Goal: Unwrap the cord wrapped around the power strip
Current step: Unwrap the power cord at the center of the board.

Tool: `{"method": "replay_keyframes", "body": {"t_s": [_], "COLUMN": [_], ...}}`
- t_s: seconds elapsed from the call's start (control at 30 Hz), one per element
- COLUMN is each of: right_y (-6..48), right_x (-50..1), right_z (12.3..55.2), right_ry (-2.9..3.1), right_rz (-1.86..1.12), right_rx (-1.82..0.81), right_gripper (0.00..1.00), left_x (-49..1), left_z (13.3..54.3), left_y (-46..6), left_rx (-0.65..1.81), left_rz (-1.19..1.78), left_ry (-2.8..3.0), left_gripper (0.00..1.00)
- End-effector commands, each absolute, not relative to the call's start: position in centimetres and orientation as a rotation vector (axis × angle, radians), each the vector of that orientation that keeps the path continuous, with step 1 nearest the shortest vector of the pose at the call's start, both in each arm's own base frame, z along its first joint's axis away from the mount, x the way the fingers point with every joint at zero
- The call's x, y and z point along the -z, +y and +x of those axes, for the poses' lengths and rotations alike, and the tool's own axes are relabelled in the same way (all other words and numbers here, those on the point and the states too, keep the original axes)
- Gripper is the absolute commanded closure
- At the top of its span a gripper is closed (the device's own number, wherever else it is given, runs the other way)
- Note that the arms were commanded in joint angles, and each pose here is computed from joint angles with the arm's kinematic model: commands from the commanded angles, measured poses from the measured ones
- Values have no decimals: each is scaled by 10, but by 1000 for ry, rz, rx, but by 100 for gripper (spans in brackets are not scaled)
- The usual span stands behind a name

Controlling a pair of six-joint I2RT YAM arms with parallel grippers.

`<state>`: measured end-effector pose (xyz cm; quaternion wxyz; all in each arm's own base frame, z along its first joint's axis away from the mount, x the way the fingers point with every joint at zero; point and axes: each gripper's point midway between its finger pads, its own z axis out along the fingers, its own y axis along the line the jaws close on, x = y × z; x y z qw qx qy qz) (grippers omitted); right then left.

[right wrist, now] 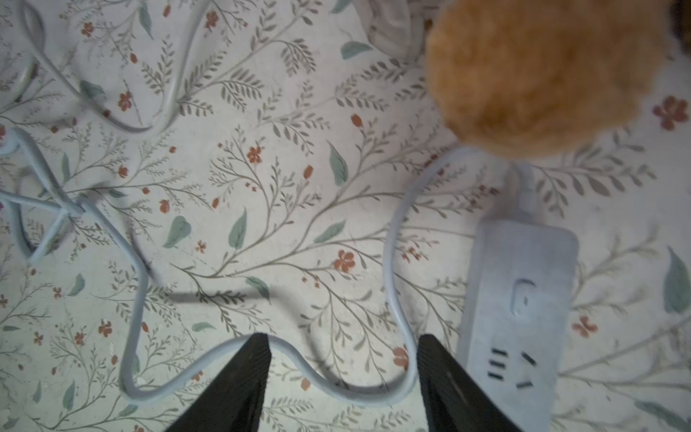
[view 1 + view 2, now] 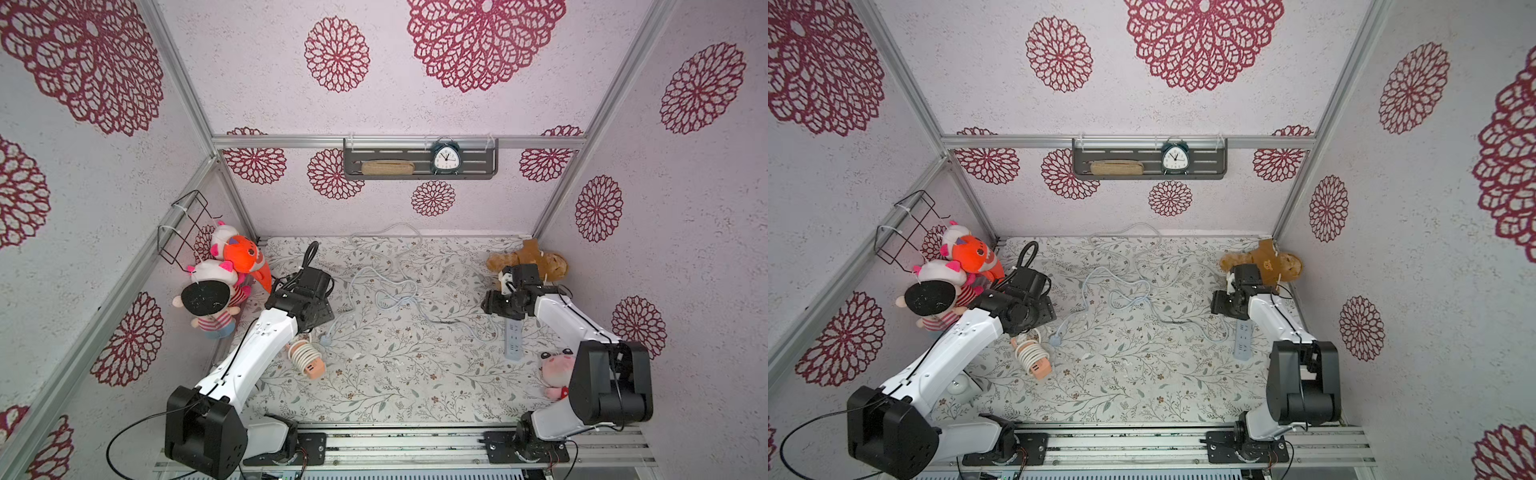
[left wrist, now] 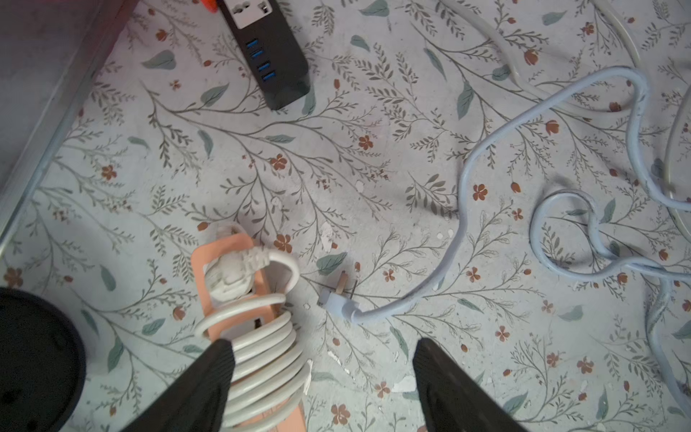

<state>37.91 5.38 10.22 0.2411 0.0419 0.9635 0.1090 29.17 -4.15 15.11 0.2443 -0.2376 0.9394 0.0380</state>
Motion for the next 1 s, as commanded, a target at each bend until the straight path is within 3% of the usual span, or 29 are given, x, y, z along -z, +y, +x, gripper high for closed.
{"method": "replay_keyframes", "body": {"t_s": [0.0, 0.27, 0.47, 0.7, 0.8, 0.9, 0.97], "right_y": [102, 161, 176, 173, 187, 202, 206], "right_x": [-120, -96, -84, -81, -79, -77, -77], "right_z": [403, 408, 406, 413, 407, 396, 391], "right_ry": [2566, 2601, 2607, 2618, 2634, 2633, 2624], "right_rz": [-59, -250, -284, -321, -381, -450, -463], "right_rx": [-391, -484, -525, -502, -576, -655, -690], "right_gripper": [34, 44, 46, 43, 45, 56, 61], "left_x": [-136, -140, -126, -103, -118, -158, -176], "left_z": [266, 268, 233, 228, 248, 298, 335], "left_y": [-36, -52, -49, -54, -59, -83, -109], "left_rx": [-171, -271, -250, -179, -180, -117, -29], "left_rz": [-788, -670, -805, -877, -811, -603, -486], "left_ry": [2587, 2644, 2687, 2684, 2638, 2562, 2541], "left_gripper": [22, 31, 30, 24, 30, 47, 53]}}
